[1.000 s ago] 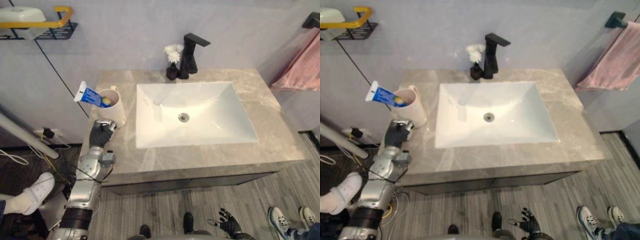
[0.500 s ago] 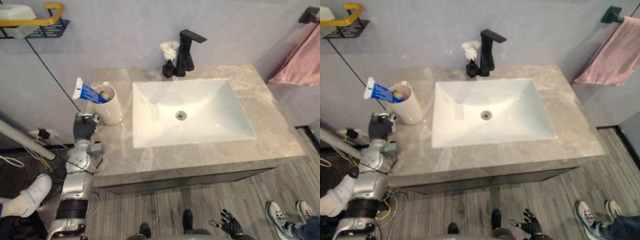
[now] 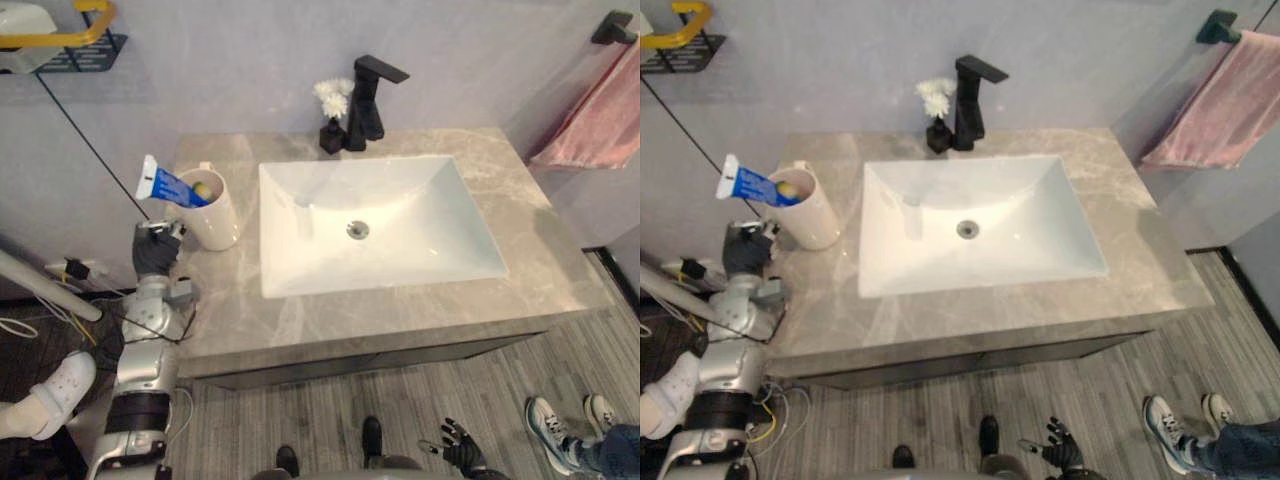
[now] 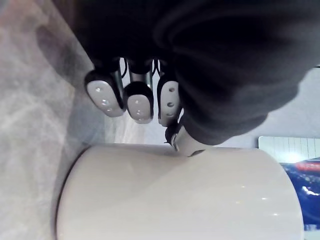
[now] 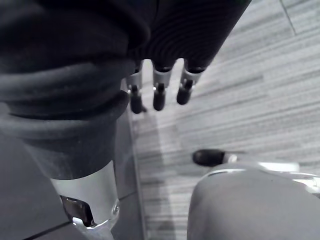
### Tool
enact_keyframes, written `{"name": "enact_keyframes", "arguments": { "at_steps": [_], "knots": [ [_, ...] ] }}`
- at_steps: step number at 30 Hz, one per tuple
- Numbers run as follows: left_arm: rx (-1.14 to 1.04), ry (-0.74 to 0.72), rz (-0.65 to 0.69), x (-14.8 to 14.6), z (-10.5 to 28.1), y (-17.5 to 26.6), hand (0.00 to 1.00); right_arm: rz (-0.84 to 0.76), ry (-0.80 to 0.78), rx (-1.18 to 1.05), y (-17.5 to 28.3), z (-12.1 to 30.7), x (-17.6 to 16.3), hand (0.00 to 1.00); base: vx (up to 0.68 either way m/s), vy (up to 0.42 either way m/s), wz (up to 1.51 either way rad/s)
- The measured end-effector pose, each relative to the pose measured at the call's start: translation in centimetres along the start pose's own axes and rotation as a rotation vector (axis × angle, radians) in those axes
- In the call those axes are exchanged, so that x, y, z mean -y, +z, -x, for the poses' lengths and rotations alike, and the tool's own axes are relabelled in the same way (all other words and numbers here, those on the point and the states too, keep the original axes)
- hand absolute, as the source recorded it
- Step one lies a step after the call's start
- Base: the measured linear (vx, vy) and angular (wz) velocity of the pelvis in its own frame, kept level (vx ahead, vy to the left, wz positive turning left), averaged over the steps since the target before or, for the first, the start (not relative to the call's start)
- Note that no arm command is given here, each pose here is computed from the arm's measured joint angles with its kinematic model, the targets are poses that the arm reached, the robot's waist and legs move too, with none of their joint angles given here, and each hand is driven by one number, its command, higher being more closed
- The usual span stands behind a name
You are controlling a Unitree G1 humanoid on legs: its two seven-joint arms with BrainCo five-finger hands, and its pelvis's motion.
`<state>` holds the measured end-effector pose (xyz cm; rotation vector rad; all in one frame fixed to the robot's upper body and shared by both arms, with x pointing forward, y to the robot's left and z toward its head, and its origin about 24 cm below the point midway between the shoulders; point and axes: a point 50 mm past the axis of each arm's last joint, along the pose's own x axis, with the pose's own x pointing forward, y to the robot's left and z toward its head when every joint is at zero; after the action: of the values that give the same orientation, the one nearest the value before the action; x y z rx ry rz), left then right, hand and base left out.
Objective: Organize washtable
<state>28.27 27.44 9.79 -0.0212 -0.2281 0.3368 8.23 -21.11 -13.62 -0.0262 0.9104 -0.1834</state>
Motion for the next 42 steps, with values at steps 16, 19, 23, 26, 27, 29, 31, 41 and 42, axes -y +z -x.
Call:
{"name": "enact_keyframes", "arguments": {
  "at_steps": [16,19,23,26,27,29,31,41,42],
  "knots": [
    [-0.042,-0.078,0.037,2.1,2.7,-1.5,1.0,0.004,0.005,-0.007,-0.2,0.1,-0.1,0.0,-0.01,-0.01,0.08],
    [-0.047,-0.13,0.056,3.4,3.0,-1.7,1.0,0.01,0.011,-0.004,-0.2,0.1,-0.2,0.0,-0.03,-0.017,0.05],
    [-0.053,-0.186,0.065,4.8,3.4,-1.8,1.0,0.017,0.019,-0.005,-0.2,0.1,-0.4,0.0,-0.03,-0.015,0.01],
    [-0.056,-0.23,0.075,5.9,3.7,-1.9,1.0,0.017,0.02,-0.005,-0.2,0.1,-0.4,0.0,0.0,0.0,0.0],
    [-0.056,-0.25,0.075,6.5,3.8,-2.0,1.0,0.017,0.02,-0.005,-0.2,0.1,-0.4,0.0,0.0,0.0,0.0],
    [-0.057,-0.28,0.07,7.1,3.9,-2.0,1.0,0.018,0.021,-0.003,-0.1,0.1,-0.4,0.0,0.0,0.0,0.0],
    [-0.058,-0.302,0.072,7.7,4.0,-2.0,1.0,0.018,0.021,-0.004,-0.2,0.1,-0.4,0.0,0.0,0.0,0.0],
    [-0.034,-0.294,0.073,8.0,3.4,-1.5,1.0,0.02,0.024,-0.004,-0.2,0.1,-0.5,0.0,-0.02,-0.011,-0.02],
    [-0.031,-0.291,0.071,7.9,3.2,-1.5,1.0,0.019,0.023,-0.004,-0.2,0.1,-0.5,0.0,0.0,-0.003,-0.03]
  ]
}}
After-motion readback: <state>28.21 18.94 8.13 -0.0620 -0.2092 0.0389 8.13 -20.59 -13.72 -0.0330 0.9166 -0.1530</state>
